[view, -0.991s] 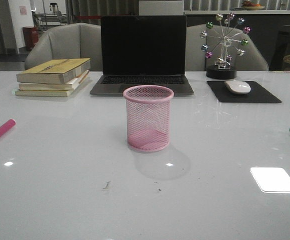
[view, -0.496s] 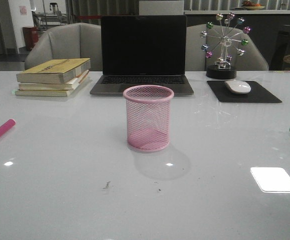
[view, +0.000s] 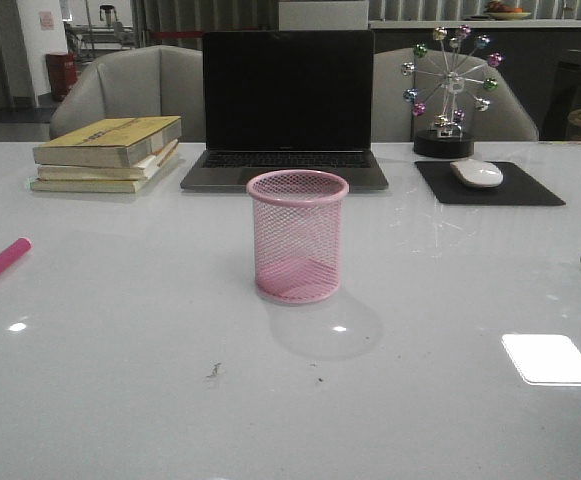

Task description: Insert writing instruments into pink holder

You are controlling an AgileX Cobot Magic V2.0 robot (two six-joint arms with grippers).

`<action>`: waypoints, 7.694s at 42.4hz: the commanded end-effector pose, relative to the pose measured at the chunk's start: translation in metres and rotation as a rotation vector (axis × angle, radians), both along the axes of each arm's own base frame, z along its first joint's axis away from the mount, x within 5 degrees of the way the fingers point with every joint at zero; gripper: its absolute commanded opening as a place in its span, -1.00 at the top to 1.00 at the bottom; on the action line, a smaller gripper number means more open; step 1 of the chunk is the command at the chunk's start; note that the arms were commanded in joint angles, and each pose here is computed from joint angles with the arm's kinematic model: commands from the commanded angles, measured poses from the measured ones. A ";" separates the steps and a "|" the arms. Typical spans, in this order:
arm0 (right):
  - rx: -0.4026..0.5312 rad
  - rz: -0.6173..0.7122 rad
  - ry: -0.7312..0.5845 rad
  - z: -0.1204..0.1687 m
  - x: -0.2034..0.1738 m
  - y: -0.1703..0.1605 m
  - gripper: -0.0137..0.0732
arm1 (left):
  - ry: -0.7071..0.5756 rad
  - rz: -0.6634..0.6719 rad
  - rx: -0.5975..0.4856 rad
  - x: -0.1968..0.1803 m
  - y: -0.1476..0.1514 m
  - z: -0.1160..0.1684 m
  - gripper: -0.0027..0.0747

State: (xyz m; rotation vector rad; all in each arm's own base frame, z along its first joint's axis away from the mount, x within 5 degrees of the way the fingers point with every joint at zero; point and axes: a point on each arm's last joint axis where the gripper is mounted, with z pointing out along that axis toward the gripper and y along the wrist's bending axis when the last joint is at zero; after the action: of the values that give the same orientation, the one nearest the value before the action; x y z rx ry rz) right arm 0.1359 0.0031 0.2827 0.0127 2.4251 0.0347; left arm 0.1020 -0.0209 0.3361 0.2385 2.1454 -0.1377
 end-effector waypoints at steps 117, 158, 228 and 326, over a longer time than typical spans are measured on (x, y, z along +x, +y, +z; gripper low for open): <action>0.051 0.036 -0.227 0.051 0.187 0.012 0.17 | -0.024 -0.354 -0.087 -0.008 -0.040 -0.007 -0.24; 0.241 0.389 -0.899 -0.011 0.199 0.196 0.14 | -0.027 -0.353 -0.082 -0.008 -0.040 -0.007 -0.25; 0.059 0.536 -0.183 0.054 0.013 0.091 -0.35 | 0.194 -0.065 0.043 0.078 -0.032 -0.014 -0.25; 0.059 0.536 -0.183 0.054 0.013 0.091 -0.35 | 0.639 0.140 0.082 0.346 -0.008 -0.134 0.69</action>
State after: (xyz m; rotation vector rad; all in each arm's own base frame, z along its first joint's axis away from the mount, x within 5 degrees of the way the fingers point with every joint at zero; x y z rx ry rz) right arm 0.1462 0.0935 0.3238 -0.6075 2.2676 0.3242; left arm 0.4488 -0.0301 0.1579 0.1083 2.8998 -0.0451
